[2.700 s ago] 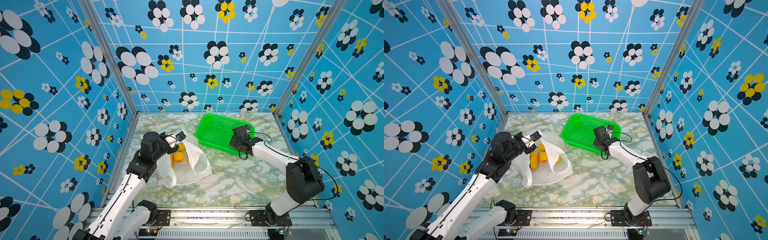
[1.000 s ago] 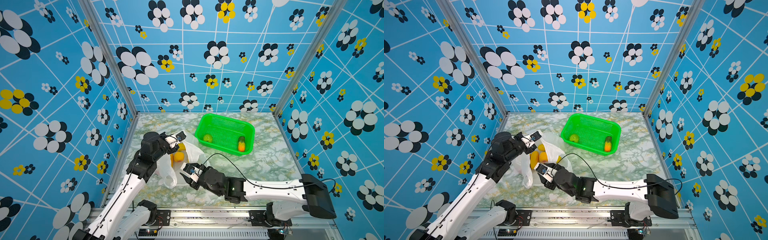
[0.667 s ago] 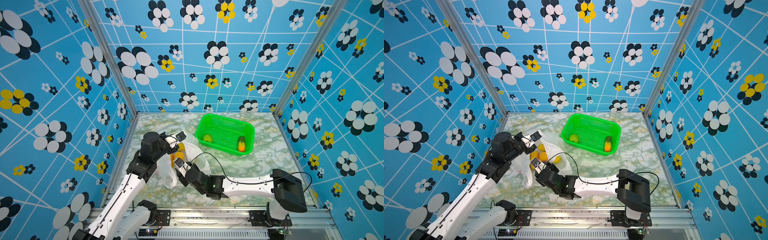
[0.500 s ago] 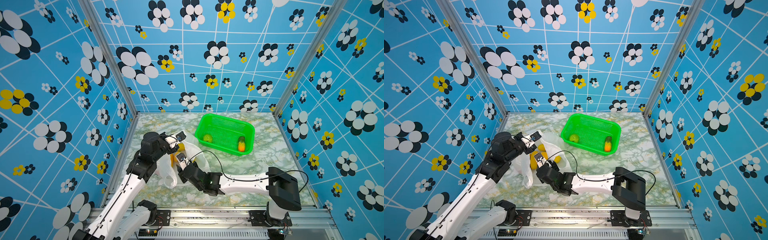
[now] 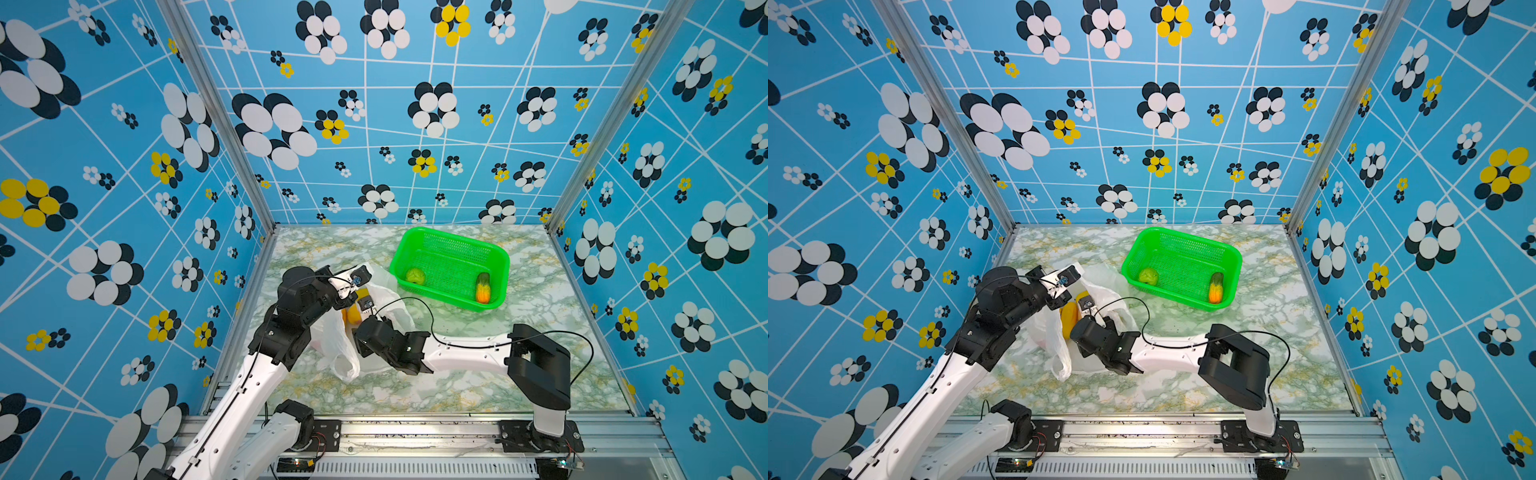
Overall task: Untie the knot of the plastic bag and take out the fruit
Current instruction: 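Move the open right gripper back into the bag above the fruit, then close the right gripper on the orange-yellow fruit inside the bag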
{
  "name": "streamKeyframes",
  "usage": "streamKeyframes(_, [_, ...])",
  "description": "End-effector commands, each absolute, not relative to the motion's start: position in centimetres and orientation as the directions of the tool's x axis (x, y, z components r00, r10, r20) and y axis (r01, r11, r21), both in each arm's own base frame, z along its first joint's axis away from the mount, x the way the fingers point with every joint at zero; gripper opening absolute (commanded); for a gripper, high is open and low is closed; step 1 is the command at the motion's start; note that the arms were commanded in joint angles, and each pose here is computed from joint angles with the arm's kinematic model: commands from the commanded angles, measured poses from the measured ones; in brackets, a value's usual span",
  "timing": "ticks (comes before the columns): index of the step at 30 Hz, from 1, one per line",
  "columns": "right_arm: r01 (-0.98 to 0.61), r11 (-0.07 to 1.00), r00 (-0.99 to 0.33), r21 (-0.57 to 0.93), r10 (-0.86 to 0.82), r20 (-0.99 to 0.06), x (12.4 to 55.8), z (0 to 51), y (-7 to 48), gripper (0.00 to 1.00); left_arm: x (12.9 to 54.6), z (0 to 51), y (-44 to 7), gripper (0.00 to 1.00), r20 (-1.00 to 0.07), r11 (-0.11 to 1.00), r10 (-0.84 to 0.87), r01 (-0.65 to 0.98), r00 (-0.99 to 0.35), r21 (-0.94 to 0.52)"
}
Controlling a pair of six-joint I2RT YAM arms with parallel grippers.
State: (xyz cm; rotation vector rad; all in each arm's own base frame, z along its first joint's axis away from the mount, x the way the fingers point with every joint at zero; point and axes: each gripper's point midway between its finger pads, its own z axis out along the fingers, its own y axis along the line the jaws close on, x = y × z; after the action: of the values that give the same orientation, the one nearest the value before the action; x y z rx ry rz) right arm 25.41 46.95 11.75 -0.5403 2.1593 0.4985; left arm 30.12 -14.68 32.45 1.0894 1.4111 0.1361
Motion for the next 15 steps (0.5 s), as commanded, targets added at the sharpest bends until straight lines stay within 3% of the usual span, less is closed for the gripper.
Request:
streamKeyframes(1, [-0.49,0.844,-0.676,0.218,-0.21,-0.707,26.3,8.9,46.4,0.65,29.3,33.0,-15.4,0.0,-0.709,0.52,0.643,0.515,0.29,0.682])
streamKeyframes(8, [-0.499,0.865,-0.657,0.06,-0.332,-0.677,29.8,6.8,46.9,0.79,29.1,33.0,-15.6,0.0,-0.707,0.51,0.641,0.523,0.299,0.683])
streamKeyframes(11, [-0.492,0.869,-0.615,-0.047,-0.385,-0.688,32.0,6.6,47.8,0.81,28.8,32.9,-15.8,0.0,-0.699,0.498,0.645,0.524,0.309,0.691])
streamKeyframes(15, [-0.483,0.865,-0.635,-0.135,-0.452,-0.627,33.8,4.3,47.2,0.81,28.8,32.7,-15.9,0.0,-0.696,0.49,0.644,0.529,0.316,0.693])
